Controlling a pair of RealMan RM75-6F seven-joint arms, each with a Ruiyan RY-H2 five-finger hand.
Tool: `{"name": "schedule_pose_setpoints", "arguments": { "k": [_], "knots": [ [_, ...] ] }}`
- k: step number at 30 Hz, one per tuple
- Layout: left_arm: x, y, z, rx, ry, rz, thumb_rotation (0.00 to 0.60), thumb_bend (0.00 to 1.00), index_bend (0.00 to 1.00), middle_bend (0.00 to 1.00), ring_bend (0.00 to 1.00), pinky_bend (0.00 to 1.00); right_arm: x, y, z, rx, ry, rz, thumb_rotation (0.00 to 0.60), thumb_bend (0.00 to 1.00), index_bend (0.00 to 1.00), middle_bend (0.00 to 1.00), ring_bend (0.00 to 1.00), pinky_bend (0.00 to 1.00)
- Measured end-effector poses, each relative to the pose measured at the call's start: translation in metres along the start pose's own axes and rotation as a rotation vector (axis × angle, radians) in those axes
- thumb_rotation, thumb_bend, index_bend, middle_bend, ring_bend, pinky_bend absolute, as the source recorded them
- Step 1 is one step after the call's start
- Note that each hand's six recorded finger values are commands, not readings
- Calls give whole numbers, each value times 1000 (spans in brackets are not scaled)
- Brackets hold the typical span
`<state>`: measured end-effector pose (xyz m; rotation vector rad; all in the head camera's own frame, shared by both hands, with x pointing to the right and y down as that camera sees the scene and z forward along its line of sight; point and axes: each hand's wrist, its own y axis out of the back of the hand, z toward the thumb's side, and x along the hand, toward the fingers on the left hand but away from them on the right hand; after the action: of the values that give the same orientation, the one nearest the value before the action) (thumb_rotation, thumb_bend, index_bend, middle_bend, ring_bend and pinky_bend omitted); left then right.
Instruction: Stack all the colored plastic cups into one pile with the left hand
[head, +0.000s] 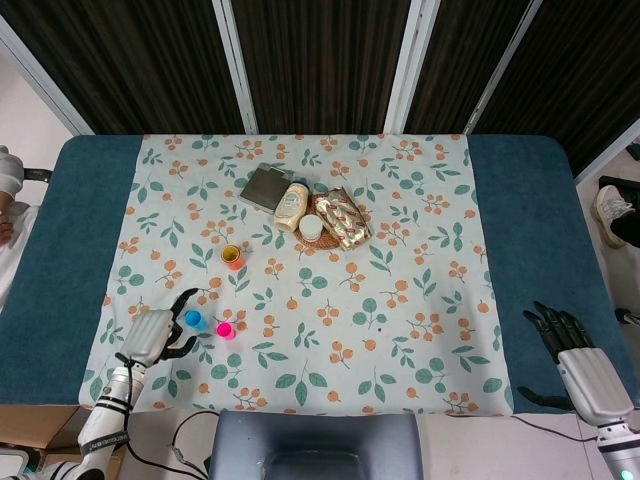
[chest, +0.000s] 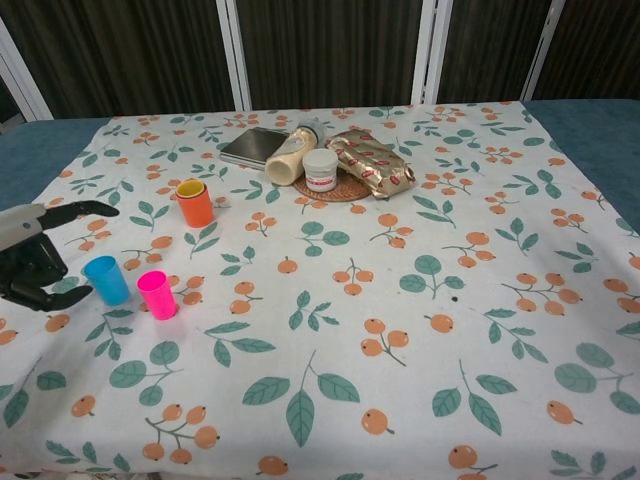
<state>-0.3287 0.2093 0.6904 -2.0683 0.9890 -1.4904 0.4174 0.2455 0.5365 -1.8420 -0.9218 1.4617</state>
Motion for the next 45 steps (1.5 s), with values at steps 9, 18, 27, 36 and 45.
{"name": "schedule_pose_setpoints", "arguments": {
  "k": [9,18,27,36,45],
  "knots": [
    [13,-20,-13,-7,41,-14,600,349,337,1000,1000,1000,0,2,-1,-2,-4,-7,600,127,0,0,0,0],
    [25,-21,-16,-62,57,14,600,368,527,1000,1000,1000,1,2,-1,0,-5,-10,600,127,0,0,0,0],
    [34,-10,-13,-95,52,60,600,424,673,1000,1000,1000,0,1,-1,3,-6,-7,600,127,0,0,0,0],
    [75,49,32,-115,-15,212,600,433,682,1000,1000,1000,-2,-1,-1,8,-11,-3,600,128,0,0,0,0],
    [125,58,75,-53,3,240,600,439,683,1000,1000,1000,-5,-1,-5,10,-29,-4,600,128,0,0,0,0]
  ]
}}
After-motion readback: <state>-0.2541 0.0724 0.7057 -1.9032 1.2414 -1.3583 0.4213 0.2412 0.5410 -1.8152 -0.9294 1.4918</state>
